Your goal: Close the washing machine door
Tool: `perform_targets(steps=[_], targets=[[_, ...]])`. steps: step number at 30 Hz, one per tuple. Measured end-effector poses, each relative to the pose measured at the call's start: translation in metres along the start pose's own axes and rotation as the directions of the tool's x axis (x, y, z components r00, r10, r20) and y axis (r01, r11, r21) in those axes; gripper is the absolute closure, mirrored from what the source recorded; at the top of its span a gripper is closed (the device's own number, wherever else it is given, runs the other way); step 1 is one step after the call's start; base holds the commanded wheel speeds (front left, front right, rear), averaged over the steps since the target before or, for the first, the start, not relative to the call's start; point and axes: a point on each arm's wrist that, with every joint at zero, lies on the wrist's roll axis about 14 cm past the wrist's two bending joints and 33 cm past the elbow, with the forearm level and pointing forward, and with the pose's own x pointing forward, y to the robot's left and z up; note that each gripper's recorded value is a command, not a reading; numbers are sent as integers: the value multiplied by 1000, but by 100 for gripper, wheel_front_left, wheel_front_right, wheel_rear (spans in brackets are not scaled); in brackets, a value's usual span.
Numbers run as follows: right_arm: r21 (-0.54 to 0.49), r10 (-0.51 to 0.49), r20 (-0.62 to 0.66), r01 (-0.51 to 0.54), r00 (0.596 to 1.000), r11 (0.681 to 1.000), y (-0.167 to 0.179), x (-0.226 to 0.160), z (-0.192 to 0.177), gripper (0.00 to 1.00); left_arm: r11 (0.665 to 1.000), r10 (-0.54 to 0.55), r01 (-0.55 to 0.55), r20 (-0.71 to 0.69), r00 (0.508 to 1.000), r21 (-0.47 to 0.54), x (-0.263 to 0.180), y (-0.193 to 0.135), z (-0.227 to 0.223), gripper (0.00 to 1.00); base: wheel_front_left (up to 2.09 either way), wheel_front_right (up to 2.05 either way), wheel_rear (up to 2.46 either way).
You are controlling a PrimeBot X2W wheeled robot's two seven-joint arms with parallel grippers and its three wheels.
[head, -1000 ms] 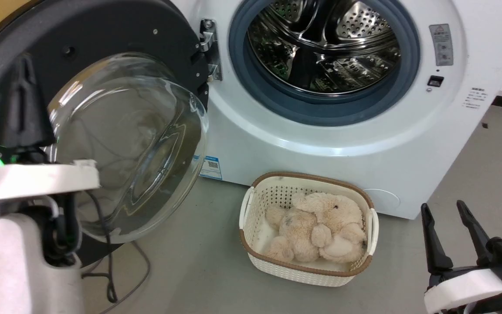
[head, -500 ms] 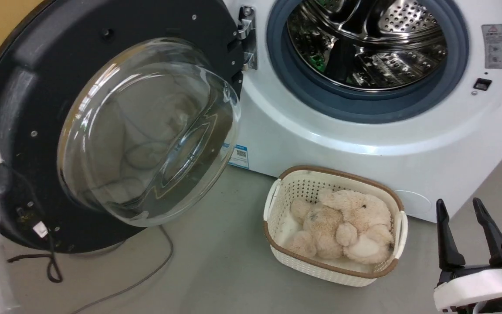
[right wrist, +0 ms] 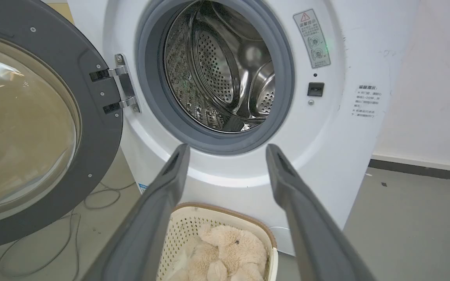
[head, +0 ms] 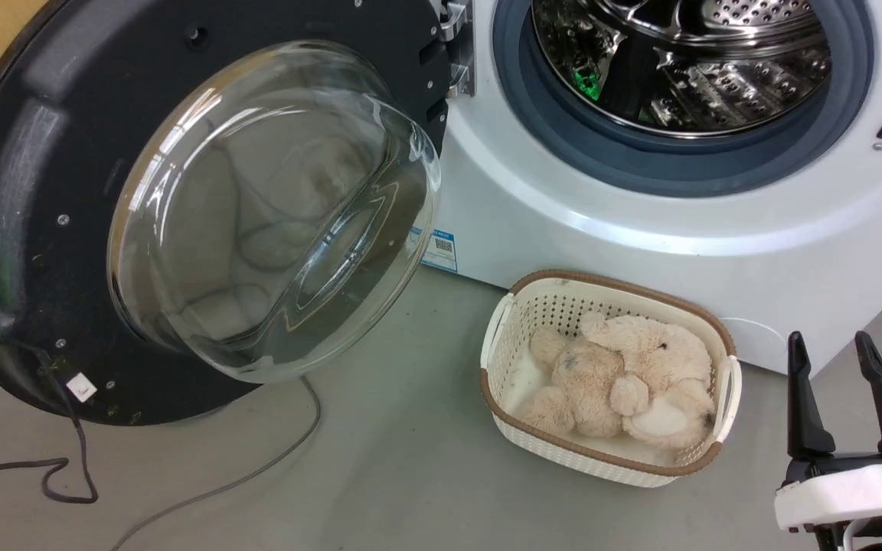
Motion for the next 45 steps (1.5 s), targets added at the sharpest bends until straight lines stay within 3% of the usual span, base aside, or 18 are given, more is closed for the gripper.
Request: perform_targets(steps=[11, 20, 27, 33, 39, 45], targets=[[13, -10, 14, 10, 1000, 1000, -4, 5, -3, 0, 988, 25, -60, -237, 971, -141, -13, 27, -31, 100, 0, 0, 0], [31, 4, 33, -5, 999, 999, 2, 16, -4, 0, 984, -53, -32, -459, 887, -175, -40, 20, -60, 100, 0, 0, 0], [57, 12, 50, -15, 999, 998, 7, 21, -3, 0, 984, -134, 14, -682, 719, -179, -88, 9, -98, 100, 0, 0, 0], [68, -6, 61, 2, 998, 998, 2, 21, 0, 0, 972, -234, 151, -798, 555, -180, -137, -25, -128, 100, 0, 0, 0], [68, -9, 59, 5, 998, 998, 1, 19, -1, 0, 922, -373, 272, -821, 432, -275, -169, -76, -153, 100, 0, 0, 0], [70, -30, 68, 26, 997, 997, -6, 16, 3, 0, 840, -516, 320, -826, 228, -437, -212, -133, -197, 100, 0, 0, 0]])
